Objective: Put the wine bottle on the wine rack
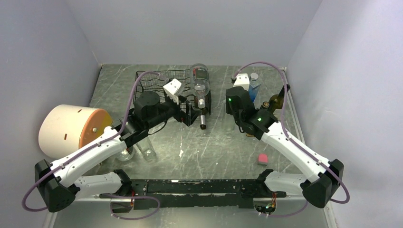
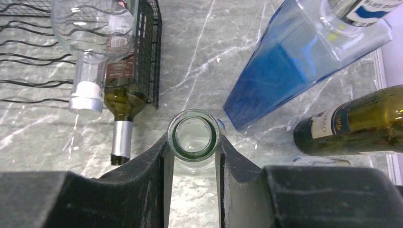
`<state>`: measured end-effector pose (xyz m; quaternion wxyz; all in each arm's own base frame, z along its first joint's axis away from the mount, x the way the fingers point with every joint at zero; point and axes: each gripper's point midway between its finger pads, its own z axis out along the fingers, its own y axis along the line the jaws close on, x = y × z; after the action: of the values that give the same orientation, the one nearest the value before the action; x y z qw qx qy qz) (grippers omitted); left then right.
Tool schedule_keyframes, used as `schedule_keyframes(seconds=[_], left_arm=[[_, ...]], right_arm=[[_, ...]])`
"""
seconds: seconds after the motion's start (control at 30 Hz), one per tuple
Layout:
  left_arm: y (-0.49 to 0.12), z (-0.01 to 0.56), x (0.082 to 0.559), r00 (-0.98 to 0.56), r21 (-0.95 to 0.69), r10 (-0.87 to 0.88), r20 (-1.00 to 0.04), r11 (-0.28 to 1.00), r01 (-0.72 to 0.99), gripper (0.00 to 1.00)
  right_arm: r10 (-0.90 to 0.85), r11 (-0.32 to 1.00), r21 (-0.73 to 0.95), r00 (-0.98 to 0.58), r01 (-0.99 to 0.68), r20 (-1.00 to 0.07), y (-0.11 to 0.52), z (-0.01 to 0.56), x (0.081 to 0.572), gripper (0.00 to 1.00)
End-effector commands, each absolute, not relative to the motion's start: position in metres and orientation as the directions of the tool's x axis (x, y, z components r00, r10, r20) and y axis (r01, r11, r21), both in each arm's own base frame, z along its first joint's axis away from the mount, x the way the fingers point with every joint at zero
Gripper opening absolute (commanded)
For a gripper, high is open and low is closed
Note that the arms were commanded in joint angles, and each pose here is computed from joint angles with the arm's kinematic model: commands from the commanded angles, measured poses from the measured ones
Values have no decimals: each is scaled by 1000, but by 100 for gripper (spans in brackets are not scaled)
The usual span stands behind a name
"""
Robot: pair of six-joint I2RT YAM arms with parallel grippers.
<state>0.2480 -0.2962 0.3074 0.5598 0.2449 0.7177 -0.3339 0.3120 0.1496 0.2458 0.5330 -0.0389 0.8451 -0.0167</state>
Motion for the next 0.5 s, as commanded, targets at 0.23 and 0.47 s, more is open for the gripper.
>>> schedule_keyframes(seconds=[0.23,0.47], left_arm=[[-338,294,244,-134,-127,-21,-991,491,862,99],[-357,277,255,-48,-33,23,-999,451,892,99]], right_arm=[[100,973,157,-300,-171,-949,152,345,280,0],[177,929,252,-273,-269,-946,159,385,260,0]])
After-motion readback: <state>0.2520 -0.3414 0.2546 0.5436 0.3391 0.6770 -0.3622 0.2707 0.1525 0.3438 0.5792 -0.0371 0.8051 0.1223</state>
